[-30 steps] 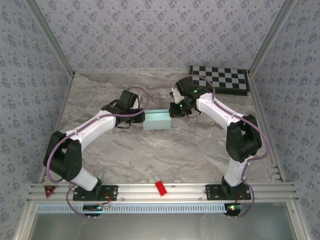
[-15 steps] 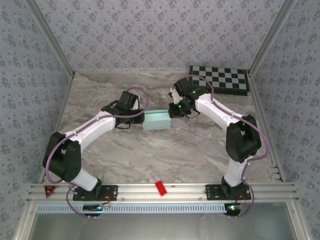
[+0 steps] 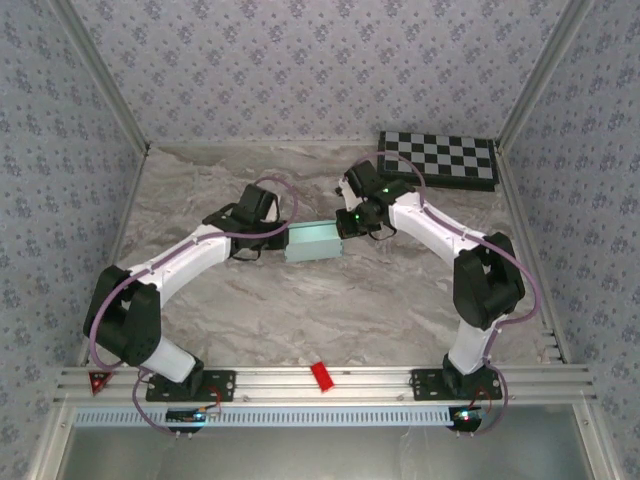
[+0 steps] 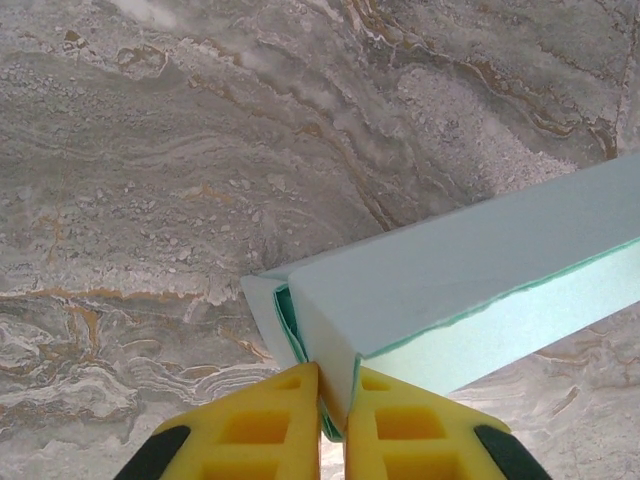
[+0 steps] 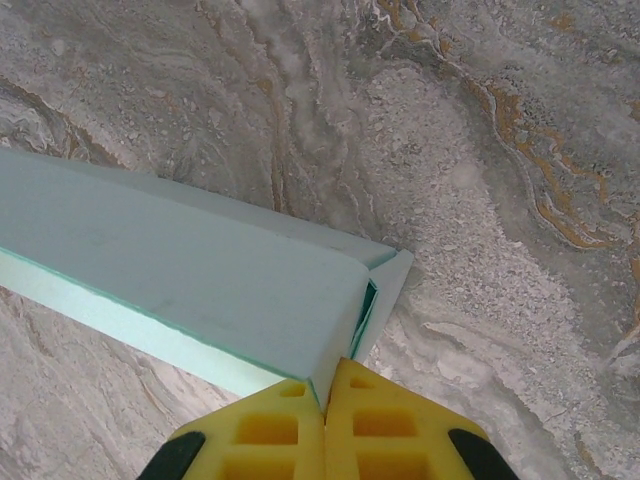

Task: Fold the paper box

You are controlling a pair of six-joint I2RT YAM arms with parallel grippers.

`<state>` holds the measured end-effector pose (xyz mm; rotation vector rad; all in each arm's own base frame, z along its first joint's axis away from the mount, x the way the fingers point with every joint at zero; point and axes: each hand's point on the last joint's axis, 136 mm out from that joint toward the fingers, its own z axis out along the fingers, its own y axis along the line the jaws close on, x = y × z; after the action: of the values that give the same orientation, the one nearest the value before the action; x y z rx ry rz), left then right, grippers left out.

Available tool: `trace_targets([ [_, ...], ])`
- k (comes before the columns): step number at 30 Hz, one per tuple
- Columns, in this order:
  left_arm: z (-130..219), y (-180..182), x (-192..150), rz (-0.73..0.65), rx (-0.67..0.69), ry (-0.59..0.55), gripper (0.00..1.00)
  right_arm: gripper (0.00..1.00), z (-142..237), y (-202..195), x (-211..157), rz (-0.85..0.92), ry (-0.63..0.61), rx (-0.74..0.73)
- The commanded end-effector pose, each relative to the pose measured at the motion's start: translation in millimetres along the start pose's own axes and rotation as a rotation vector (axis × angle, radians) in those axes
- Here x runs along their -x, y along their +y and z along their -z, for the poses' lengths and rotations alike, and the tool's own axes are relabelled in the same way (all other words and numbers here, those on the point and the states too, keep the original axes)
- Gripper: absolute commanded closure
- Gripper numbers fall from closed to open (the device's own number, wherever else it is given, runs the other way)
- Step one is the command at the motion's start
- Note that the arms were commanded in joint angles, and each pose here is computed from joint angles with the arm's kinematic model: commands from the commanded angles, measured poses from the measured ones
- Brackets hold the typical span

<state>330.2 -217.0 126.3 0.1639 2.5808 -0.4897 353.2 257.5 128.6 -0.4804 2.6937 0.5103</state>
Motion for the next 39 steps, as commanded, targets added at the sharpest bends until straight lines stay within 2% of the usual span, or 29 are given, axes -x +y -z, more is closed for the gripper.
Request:
trace_targets([
  [1,-1,-2,-16,-0.014,-0.004,0.043,0.87,0.94,-15,-4,-37,-0.028,0.123,-0.027],
  [12,5,-4,-10,-0.032,-0.003,0.025,0.80,0.95,-19,-9,-43,-0.018,0.135,-0.079],
  [28,33,-20,18,-0.069,-0.051,-0.061,0.57,0.95,-18,-8,-37,-0.015,0.130,-0.089],
  [35,46,-24,26,-0.059,-0.083,-0.114,0.56,0.95,-18,-7,-35,-0.013,0.127,-0.090],
  [39,43,-16,25,-0.046,-0.059,-0.109,0.65,0.95,-18,-6,-35,-0.012,0.129,-0.088],
])
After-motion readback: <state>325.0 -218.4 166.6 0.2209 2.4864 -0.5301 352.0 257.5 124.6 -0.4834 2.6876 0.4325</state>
